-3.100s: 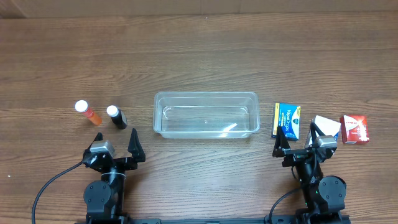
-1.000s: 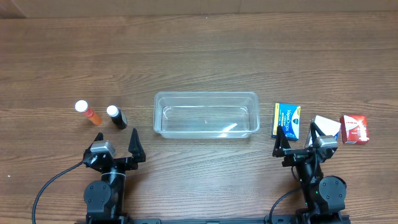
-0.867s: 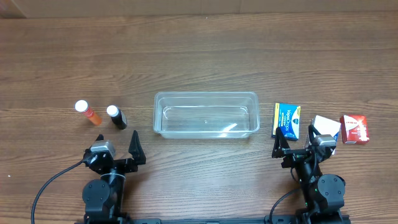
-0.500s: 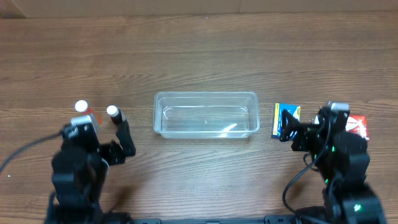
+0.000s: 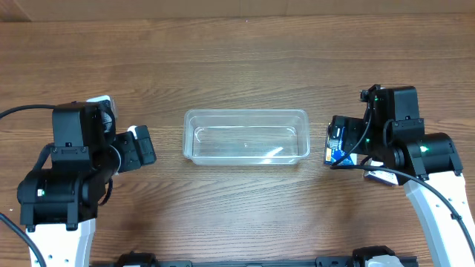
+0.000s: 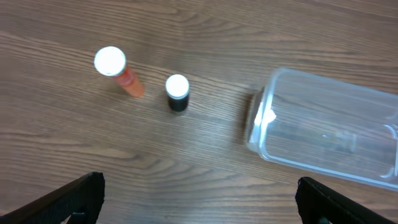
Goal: Pack container
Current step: 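Reach the left gripper to the dark bottle and grasp it, then carry the dark bottle into the container's left end and release, then move the left gripper to the orange tube and grasp it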
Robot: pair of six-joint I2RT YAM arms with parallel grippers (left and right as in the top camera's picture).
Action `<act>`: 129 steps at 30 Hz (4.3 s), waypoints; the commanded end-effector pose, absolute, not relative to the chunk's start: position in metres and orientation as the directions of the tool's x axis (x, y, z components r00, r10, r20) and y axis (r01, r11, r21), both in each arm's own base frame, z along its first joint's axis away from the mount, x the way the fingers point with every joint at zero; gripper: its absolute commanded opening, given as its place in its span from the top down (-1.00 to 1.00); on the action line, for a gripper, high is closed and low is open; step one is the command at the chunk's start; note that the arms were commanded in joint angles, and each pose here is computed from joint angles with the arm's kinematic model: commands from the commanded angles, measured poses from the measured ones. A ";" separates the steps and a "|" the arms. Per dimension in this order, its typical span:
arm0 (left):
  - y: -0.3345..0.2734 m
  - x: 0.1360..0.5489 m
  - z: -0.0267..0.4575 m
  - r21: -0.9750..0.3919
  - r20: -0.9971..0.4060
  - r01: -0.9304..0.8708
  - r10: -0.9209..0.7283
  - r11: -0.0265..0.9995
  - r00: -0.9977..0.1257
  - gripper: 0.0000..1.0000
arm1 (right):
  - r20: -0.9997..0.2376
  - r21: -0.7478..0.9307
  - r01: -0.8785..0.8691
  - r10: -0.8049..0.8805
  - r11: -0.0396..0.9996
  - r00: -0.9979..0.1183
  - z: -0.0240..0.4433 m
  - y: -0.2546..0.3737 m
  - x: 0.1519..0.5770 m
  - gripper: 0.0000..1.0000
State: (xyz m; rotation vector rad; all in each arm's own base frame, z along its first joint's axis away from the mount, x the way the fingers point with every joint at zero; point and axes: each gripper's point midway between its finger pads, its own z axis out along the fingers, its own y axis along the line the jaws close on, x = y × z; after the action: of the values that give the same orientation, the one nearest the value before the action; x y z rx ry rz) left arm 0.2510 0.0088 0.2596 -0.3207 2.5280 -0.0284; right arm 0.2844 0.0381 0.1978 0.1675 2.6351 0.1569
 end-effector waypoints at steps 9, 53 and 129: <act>0.024 0.307 0.165 0.041 -0.267 -0.300 -0.278 0.953 -0.923 -1.00 | -0.506 0.136 0.090 0.147 0.987 -0.850 0.212 0.037 0.290 -0.99; -0.068 0.353 0.239 -0.087 -0.401 -0.070 -0.100 0.994 -0.911 0.92 | -0.499 0.134 0.091 0.147 0.987 -0.854 0.210 0.037 0.291 -1.00; 0.117 0.338 0.104 -0.049 -0.058 -0.504 -0.506 0.862 -0.860 0.68 | -0.490 0.140 0.088 0.147 0.986 -0.859 0.209 0.038 0.289 -1.00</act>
State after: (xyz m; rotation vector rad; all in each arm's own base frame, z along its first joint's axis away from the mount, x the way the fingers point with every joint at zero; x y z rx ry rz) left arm 0.3398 0.1217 0.1086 -0.8113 2.9418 -0.0298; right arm 0.2838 0.0368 0.1971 0.1711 2.6424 0.1459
